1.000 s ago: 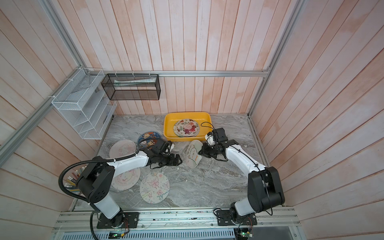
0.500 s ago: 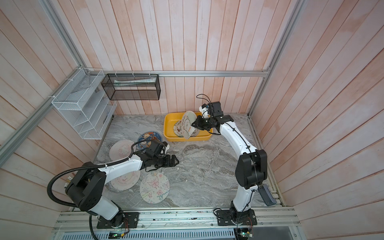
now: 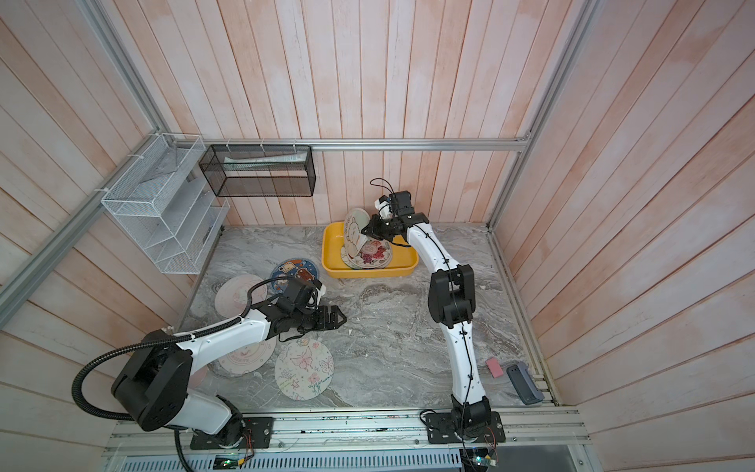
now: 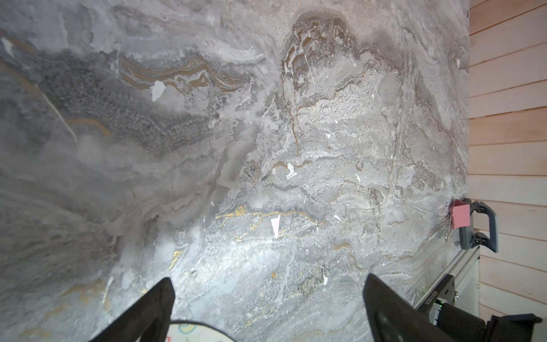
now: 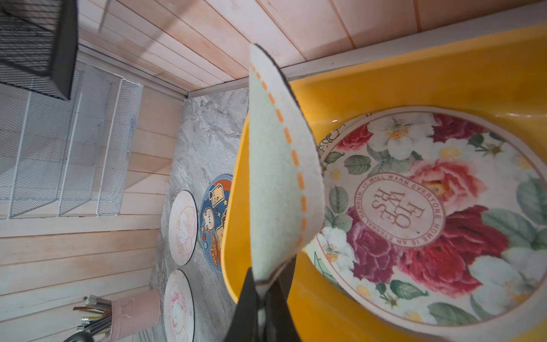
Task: Put the coasters into the storage box
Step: Place the coaster in the storage box, then move the coaster to the center of the board.
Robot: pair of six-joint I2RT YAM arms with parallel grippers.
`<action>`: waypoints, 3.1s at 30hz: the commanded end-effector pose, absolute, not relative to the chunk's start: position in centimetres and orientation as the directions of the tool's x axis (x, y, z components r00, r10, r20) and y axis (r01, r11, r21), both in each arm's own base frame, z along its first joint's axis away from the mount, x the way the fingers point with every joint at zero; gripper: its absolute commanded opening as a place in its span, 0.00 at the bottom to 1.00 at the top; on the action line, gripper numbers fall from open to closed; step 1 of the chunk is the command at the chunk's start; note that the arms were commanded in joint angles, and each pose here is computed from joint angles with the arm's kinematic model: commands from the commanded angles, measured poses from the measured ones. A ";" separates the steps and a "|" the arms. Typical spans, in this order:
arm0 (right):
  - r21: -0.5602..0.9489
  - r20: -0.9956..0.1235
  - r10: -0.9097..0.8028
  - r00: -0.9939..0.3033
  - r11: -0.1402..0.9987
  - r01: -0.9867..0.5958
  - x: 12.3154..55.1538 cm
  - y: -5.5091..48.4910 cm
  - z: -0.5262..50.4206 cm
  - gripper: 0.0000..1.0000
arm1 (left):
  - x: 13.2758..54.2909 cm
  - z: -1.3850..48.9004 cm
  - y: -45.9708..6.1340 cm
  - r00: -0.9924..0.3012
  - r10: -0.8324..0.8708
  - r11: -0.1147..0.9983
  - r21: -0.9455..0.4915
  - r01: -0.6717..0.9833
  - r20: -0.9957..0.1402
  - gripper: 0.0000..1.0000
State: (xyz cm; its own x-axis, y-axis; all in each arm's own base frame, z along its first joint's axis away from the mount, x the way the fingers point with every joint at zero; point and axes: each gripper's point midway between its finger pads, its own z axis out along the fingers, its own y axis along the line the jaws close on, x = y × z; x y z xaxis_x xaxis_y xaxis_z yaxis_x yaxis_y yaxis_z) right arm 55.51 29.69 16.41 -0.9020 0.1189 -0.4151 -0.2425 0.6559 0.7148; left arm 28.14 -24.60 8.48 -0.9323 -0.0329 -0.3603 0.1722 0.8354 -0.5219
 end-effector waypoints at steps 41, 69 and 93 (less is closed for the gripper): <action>0.513 -0.464 0.072 -0.883 0.835 -0.201 48.4 22.5 17.9 0.91 | 16.8 2.2 -11.9 -0.946 -0.314 0.935 -0.200 -0.293 -0.078 1.00; 0.651 -0.189 -0.145 -0.971 0.722 -0.235 28.5 27.6 10.8 0.87 | 21.7 4.5 -22.2 -0.987 0.024 0.901 -0.424 0.090 -0.159 1.00; 0.545 -0.003 -0.266 -0.964 0.808 -0.224 16.2 28.6 3.4 0.70 | 16.5 1.2 -21.0 -0.991 0.091 0.939 -0.322 0.117 -0.094 0.82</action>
State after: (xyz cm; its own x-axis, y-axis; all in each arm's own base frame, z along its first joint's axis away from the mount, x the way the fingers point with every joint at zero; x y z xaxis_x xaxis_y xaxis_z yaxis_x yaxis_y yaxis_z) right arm 16.08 29.39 4.80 -0.9563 -0.2921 -0.0155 -0.2436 0.7660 0.5949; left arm 18.00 -22.23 3.06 -0.9847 0.0850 -0.1523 0.1359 0.9213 -0.3644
